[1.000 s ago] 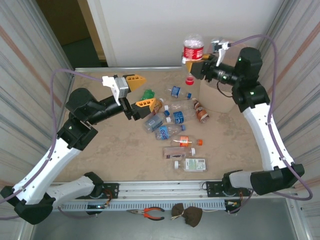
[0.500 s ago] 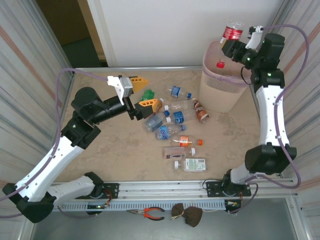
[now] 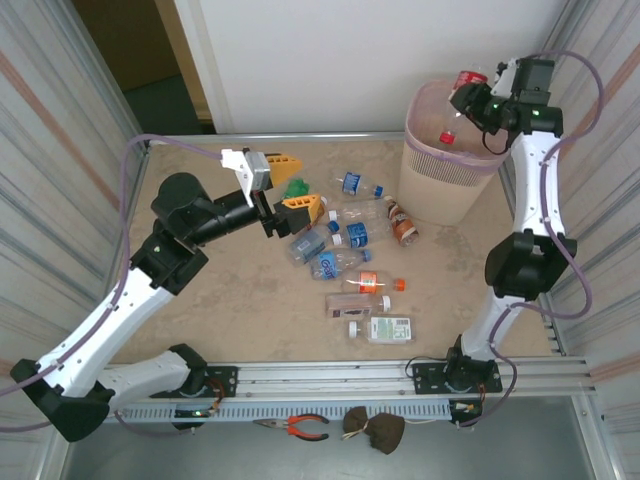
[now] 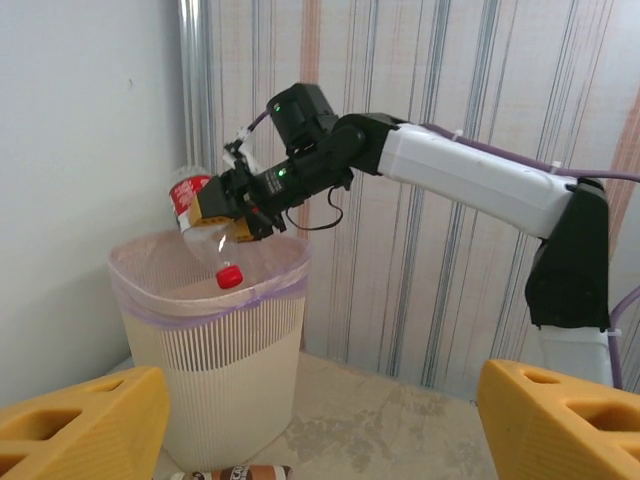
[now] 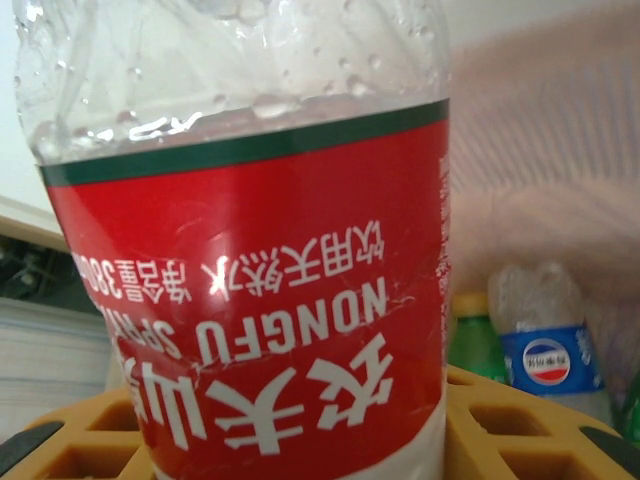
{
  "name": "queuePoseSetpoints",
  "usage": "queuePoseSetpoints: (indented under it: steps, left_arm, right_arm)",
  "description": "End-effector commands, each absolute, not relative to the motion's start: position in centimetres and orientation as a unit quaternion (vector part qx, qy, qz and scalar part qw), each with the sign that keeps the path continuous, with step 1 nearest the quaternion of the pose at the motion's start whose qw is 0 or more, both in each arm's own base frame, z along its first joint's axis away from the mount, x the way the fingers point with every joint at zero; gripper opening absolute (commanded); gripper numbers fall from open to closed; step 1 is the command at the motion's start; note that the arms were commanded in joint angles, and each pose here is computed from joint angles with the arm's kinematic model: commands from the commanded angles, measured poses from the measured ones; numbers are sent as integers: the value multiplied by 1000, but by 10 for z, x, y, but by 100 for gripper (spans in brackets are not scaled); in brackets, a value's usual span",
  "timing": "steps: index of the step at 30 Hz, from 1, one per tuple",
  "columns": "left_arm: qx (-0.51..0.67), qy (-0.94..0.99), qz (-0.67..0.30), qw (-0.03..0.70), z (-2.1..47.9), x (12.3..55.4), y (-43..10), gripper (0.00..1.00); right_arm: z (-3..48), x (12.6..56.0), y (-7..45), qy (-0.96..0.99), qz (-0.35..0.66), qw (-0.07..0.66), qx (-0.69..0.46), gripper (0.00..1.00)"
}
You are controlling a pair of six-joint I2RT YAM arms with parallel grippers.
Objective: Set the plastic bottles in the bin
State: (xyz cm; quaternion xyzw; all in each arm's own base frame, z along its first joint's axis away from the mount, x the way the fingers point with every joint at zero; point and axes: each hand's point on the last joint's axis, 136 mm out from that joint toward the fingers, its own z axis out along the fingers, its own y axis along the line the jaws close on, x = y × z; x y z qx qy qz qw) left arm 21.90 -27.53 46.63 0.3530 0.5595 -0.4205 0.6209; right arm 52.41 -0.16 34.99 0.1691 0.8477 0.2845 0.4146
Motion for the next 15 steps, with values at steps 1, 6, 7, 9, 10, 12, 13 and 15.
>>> queuePoseSetpoints:
  steps: [1,6,7,9,10,12,13,15]
  left_arm:
    - [339,548,-423,637,473,216,-270,81]
    - [325,553,-414,646,472,218,-264,81]
    - [324,554,-414,646,471,218,-263,81]
    - [321,556,-411,647,469,218,-261,81]
    - [319,557,-410,648,469,218,-260,80]
    - [316,556,-410,650,469,217,-258,80]
    - [312,556,-408,654,469,217,-256,80]
    - [310,555,-407,656,470,216,-255,80]
  right_arm:
    - [325,522,21,860,326,349,181,47]
    - [291,529,42,874,338,299,178,48]
    - [286,529,45,877,338,292,178,48]
    - [272,532,49,884,334,274,180,48]
    - [266,533,51,887,332,266,180,48]
    - [253,535,53,892,330,249,182,48]
    - [246,536,54,895,328,240,183,47]
    - [234,537,55,899,326,225,187,47]
